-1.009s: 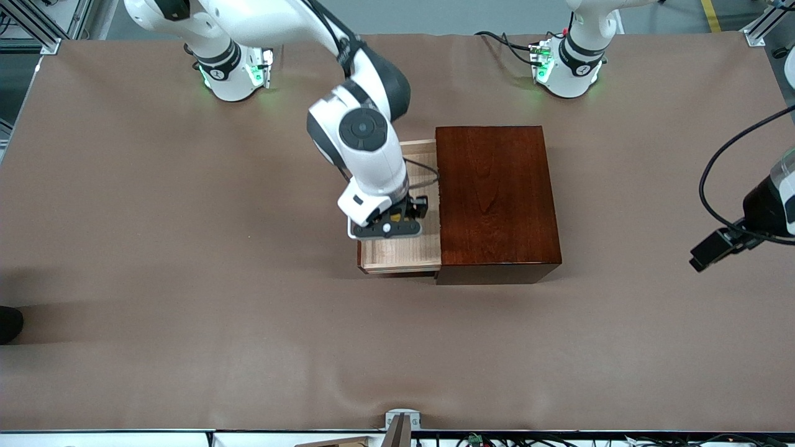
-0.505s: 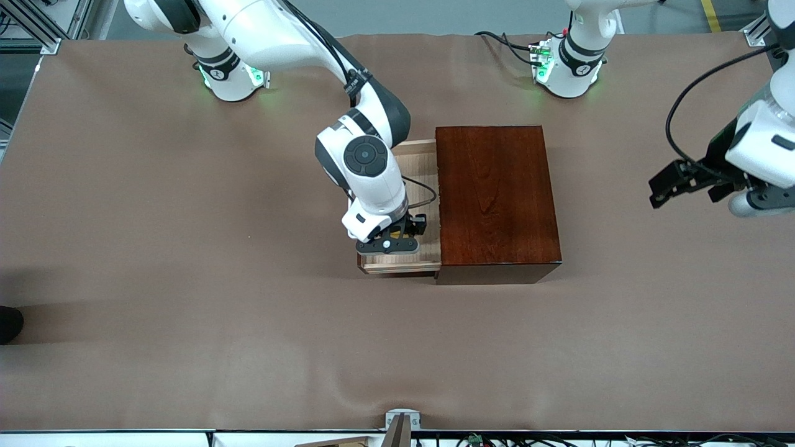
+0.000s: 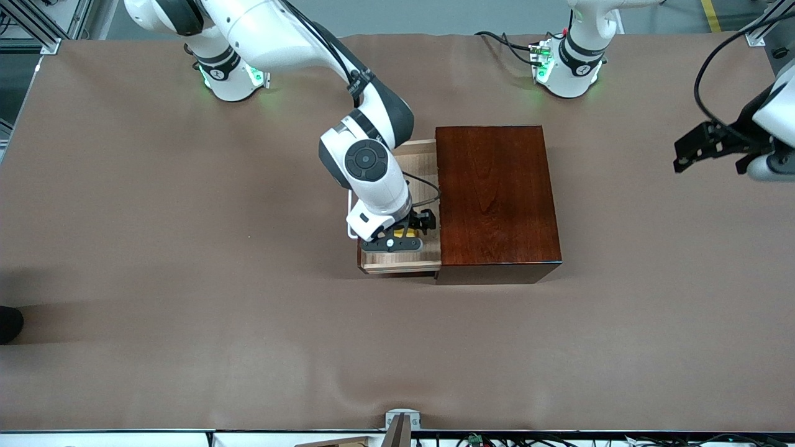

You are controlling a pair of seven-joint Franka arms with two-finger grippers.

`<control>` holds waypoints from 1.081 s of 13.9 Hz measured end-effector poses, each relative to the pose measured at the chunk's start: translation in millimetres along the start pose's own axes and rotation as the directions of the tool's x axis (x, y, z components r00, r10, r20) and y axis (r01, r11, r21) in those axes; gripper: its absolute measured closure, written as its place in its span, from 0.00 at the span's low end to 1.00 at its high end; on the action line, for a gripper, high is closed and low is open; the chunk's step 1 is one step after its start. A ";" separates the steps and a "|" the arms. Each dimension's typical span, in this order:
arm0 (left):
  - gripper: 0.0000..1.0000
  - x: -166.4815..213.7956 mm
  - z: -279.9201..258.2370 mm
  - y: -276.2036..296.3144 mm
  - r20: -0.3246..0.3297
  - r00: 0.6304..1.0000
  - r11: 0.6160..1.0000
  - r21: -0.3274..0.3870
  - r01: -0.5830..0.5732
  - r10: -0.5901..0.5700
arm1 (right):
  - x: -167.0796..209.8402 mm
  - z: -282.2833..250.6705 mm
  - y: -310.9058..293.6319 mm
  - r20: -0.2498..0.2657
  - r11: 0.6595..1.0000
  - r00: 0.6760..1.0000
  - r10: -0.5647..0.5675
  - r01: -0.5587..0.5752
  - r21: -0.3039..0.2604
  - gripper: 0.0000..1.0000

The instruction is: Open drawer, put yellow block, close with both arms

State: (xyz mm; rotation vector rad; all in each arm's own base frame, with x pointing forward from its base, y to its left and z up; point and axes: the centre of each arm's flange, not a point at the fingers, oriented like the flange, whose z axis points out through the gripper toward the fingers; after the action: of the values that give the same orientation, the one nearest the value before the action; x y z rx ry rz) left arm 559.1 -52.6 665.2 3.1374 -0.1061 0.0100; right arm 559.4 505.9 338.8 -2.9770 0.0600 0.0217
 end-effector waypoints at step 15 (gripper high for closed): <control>0.00 -23.4 11.9 -4.5 0.060 0.997 0.999 -0.016 0.041 -0.040 | 32.2 -325.7 370.9 0.104 0.990 0.995 -0.001 0.016 -0.138 0.00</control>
State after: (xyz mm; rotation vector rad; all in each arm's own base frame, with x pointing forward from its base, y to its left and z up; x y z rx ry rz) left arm 536.1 -46.6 653.1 3.1225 -0.0418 -0.0838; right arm 579.9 85.8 599.2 -3.1086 0.0341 0.1876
